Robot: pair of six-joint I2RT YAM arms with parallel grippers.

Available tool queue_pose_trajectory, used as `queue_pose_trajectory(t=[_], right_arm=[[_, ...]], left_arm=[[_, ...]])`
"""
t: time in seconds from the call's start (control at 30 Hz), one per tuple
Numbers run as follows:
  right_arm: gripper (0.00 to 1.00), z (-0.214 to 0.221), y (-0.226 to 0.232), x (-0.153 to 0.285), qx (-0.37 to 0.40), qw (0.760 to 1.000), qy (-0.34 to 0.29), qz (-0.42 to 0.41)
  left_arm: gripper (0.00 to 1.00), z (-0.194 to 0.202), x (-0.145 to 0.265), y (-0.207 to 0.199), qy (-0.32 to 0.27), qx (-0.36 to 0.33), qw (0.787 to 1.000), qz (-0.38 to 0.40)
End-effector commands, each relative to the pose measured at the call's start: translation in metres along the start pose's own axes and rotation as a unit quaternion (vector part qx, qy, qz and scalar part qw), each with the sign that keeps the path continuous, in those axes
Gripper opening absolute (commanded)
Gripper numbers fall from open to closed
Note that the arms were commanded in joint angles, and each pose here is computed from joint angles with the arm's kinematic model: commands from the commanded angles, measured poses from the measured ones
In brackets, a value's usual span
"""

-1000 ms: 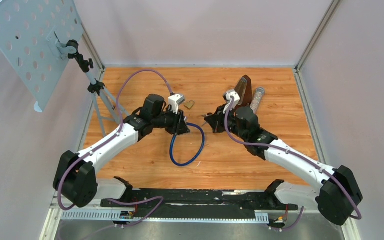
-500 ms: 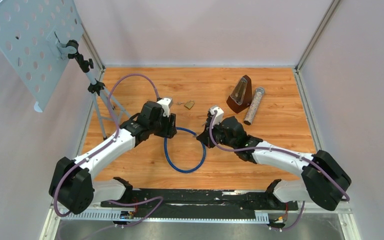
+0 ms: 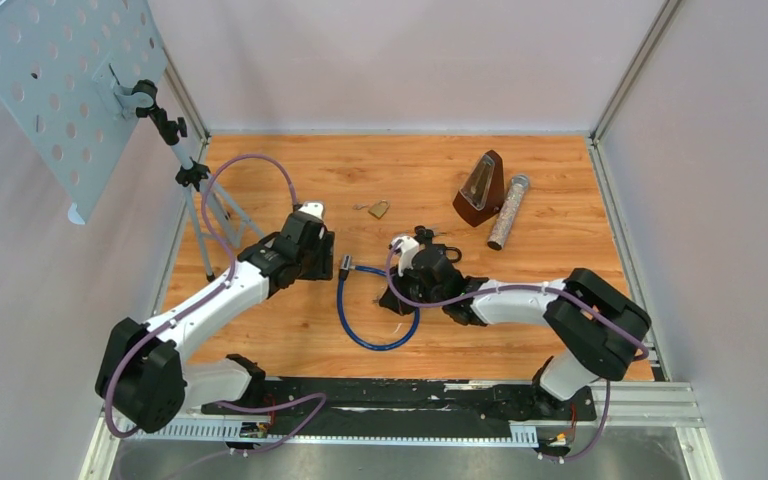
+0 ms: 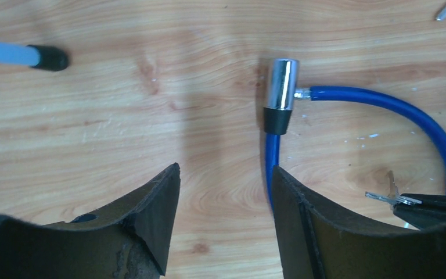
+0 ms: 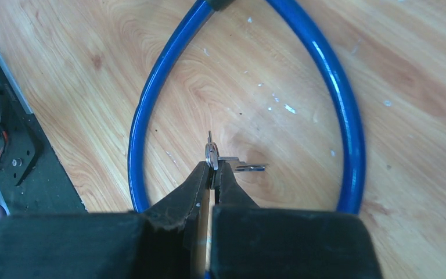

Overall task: Lock with the key
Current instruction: Place the lock at the center of the board, then reset both arms

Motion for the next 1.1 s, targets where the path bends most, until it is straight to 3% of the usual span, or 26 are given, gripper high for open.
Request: queue_pose_trajectory(t=[0.0,0.07,0.17,0.23,0.33,0.5,0.63,0.7,0.8,1.07], right_arm=[[0.01,-0.011,0.019,-0.016,-0.002,1.000,-0.008,-0.010],[0.12,-0.010,0.020,-0.021,-0.007,1.000,-0.003,0.003],[0.34,-0.014,0.018,-0.025,-0.030,0.999,-0.006,0.037],[0.44,-0.020,0.018,-0.022,-0.042,0.998,-0.018,0.053],[0.58,-0.034,0.020,-0.007,-0.065,0.993,-0.053,0.082],[0.67,-0.052,0.017,0.033,-0.090,0.980,-0.107,0.145],[0.75,-0.071,0.011,0.085,-0.085,0.956,-0.187,0.207],[0.98,-0.081,0.006,0.120,-0.081,0.937,-0.237,0.243],[1.00,-0.094,-0.001,0.178,-0.088,0.893,-0.327,0.295],[1.00,-0.091,-0.003,0.333,-0.125,0.807,-0.495,0.296]], left_arm=[[0.68,-0.017,0.026,0.012,-0.039,0.041,0.997,-0.049],[0.72,-0.021,0.038,0.013,-0.052,0.057,0.996,-0.046],[0.92,-0.023,0.053,0.014,-0.067,0.075,0.994,-0.037],[0.99,-0.024,0.068,0.014,-0.090,0.082,0.992,-0.017],[1.00,-0.021,0.082,0.014,-0.100,0.096,0.990,-0.001],[1.00,-0.016,0.107,0.012,-0.095,0.105,0.989,0.031],[1.00,-0.009,0.120,0.015,-0.099,0.100,0.989,0.043],[1.00,-0.005,0.125,0.019,-0.110,0.103,0.988,0.040],[1.00,0.001,0.131,0.024,-0.121,0.108,0.986,0.032],[1.00,0.014,0.144,0.040,-0.123,0.147,0.981,-0.014]])
Point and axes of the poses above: each gripper's point midway between its finger pads, its own x axis back along the fingers, its own y axis along the line the jaws close on, z = x × y, the point moved 6 cm from there along x, back along the fingers, and after that the axes turned 7 degrees about -x, right-handed, at the moved point
